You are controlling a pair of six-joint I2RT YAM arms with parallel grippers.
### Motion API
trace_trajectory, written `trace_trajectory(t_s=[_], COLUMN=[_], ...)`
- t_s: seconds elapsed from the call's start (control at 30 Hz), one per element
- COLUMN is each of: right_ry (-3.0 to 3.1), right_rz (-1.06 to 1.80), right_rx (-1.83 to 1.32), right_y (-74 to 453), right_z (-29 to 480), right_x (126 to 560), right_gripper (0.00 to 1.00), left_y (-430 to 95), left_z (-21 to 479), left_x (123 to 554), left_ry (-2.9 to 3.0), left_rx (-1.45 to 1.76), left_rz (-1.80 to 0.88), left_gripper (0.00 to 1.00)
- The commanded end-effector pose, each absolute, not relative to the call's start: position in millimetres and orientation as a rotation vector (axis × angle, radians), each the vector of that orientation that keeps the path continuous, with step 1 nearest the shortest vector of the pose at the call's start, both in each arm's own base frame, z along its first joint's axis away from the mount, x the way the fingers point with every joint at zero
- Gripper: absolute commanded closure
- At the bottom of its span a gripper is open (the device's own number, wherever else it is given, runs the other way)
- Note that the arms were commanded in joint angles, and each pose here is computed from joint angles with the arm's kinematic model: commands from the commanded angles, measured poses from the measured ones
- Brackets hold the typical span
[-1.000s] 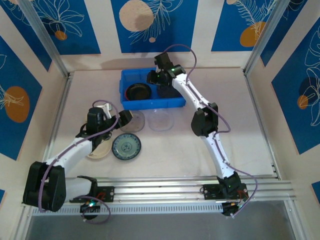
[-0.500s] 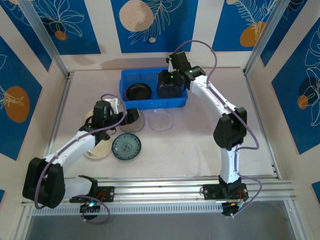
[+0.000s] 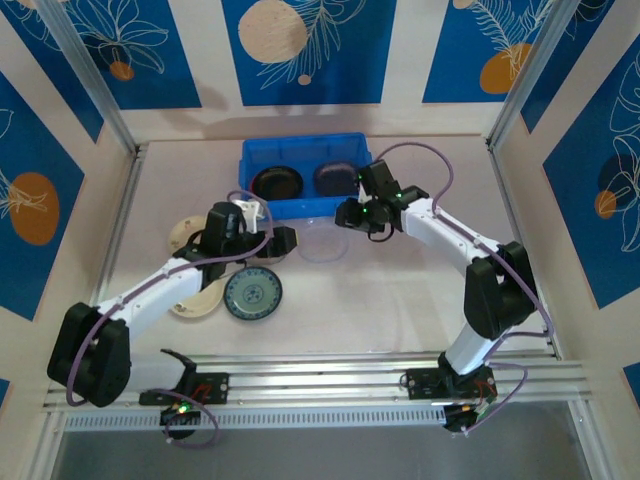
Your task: Place the plates into the plastic bin on the countertop
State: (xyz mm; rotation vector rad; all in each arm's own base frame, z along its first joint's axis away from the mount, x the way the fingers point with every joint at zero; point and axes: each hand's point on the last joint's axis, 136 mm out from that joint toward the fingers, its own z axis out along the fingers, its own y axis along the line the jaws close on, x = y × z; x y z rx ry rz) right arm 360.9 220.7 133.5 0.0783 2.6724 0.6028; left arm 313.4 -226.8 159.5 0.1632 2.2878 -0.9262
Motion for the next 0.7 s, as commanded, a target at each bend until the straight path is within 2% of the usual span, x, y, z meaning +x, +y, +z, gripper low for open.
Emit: trace_trajectory(t_s=[0.0,0.1,0.27,0.67], right_ry=[2.672,2.706,2.738,2.802], right_rz=[0.631,0.621,0.628,0.643], right_rx=[0.137,0.173,0.218,0.233], right_y=[217,214,211,219], right_z=[127,105,76,43], right_x=[355,350,352,361], right_gripper=[0.55,0.56,0.61,0.66], left_y=[-238,-241,-243,-243], left_z=[157,151,145,135], left_x=[310,308,308,309], left_ry=[2.295,2.309,2.328,2.342], left_rx=[0.205,0.196,0.178,0.159], left_rz=[-0.959,-0.968,-0.973,-0.971], left_gripper=[0.05,0.11,0.15,0.16])
